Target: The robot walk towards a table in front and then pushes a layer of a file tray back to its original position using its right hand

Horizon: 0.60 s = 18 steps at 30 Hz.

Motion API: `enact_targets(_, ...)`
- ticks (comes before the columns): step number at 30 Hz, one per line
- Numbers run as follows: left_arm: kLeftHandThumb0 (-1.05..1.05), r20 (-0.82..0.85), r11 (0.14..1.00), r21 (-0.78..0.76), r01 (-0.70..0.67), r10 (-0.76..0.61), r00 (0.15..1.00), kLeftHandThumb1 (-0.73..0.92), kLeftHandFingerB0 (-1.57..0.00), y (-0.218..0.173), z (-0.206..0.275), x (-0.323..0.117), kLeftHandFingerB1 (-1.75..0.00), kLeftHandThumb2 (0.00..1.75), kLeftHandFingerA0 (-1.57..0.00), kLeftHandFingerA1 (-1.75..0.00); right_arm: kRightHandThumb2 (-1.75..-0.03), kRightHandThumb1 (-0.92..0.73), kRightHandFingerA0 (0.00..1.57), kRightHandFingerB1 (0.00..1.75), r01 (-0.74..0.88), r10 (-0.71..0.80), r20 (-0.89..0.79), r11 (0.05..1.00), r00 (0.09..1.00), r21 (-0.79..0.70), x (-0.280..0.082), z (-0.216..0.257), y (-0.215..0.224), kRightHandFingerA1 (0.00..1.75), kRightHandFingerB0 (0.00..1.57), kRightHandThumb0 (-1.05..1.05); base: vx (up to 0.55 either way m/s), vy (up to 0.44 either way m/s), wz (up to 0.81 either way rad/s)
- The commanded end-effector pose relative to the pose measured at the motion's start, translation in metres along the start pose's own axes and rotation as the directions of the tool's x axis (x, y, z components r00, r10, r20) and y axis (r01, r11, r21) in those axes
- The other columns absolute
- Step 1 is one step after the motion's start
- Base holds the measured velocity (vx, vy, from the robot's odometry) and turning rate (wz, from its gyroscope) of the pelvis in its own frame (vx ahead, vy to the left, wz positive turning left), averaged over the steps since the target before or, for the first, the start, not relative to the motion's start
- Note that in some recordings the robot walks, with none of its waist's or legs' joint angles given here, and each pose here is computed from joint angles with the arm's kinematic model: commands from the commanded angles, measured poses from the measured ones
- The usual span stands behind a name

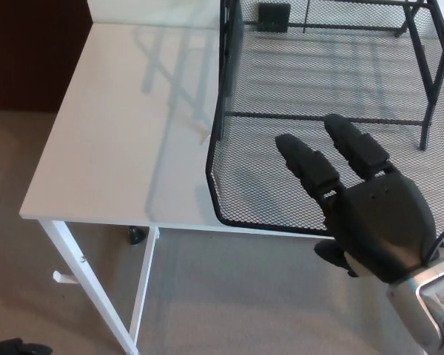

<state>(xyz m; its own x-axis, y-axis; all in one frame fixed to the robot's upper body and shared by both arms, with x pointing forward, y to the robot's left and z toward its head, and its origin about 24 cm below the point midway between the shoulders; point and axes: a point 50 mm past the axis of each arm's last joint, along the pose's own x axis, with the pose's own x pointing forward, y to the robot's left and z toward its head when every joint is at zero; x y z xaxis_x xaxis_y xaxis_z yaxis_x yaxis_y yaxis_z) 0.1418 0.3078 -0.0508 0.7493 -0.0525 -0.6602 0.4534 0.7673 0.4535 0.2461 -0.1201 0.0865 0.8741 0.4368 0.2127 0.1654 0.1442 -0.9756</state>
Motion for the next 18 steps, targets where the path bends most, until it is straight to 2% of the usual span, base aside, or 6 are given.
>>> enact_targets(1, -0.46, -0.036, 1.0, 0.024, -0.004, 0.005, 0.999, 0.52, -0.38, 0.004, -0.005, -0.002, -0.33, 0.56, -0.52, -0.37, -0.53, -0.42, 0.0, 0.15, 0.016, -0.017, -0.05, 0.999, 0.999, -0.029, 0.005, -0.011, 0.0, 0.0, 0.0, -0.32, 0.0, 0.0, 0.0)
enact_targets(3, -0.46, -0.036, 1.0, 0.024, -0.004, 0.005, 0.999, 0.52, -0.38, 0.004, -0.005, -0.002, -0.33, 0.56, -0.52, -0.37, -0.53, -0.42, 0.0, 0.15, 0.016, -0.018, -0.05, 0.999, 0.999, -0.029, 0.005, -0.011, 0.0, 0.0, 0.0, -0.32, 0.0, 0.0, 0.0)
enact_targets(4, -0.47, -0.036, 1.0, 0.027, -0.004, 0.005, 0.999, 0.52, -0.38, 0.005, -0.005, -0.002, -0.33, 0.56, -0.53, -0.37, -0.54, -0.44, 0.0, 0.13, 0.014, -0.015, -0.057, 1.0, 0.998, -0.025, 0.007, -0.015, 0.001, 0.0, 0.0, -0.39, 0.0, 0.0, 0.0)
enact_targets(5, -0.48, -0.035, 0.999, 0.037, -0.003, 0.004, 0.999, 0.52, -0.38, 0.005, -0.004, -0.002, -0.33, 0.56, -0.53, -0.37, -0.62, -0.26, 0.0, 0.12, 0.0, -0.002, -0.079, 1.0, 0.997, -0.028, 0.011, -0.023, 0.004, 0.01, 0.0, -0.52, 0.0, 0.0, 0.0)
enact_targets(15, -0.48, -0.035, 0.999, 0.034, 0.001, 0.001, 0.999, 0.52, -0.38, 0.005, -0.003, -0.001, -0.33, 0.56, -0.52, -0.37, -0.69, -0.37, 0.0, 0.08, -0.033, 0.027, -0.14, 0.998, 0.99, -0.045, 0.027, -0.043, 0.008, 0.0, 0.0, -0.69, 0.0, 0.0, 0.0)
enact_targets(18, -0.48, -0.033, 0.999, 0.037, -0.001, 0.002, 0.999, 0.52, -0.39, 0.005, -0.003, -0.001, -0.33, 0.56, -0.52, -0.37, -0.71, -0.41, 0.0, 0.08, -0.038, 0.029, -0.154, 0.998, 0.988, -0.053, 0.033, -0.047, 0.007, 0.0, 0.0, -0.68, 0.0, 0.0, 0.0)
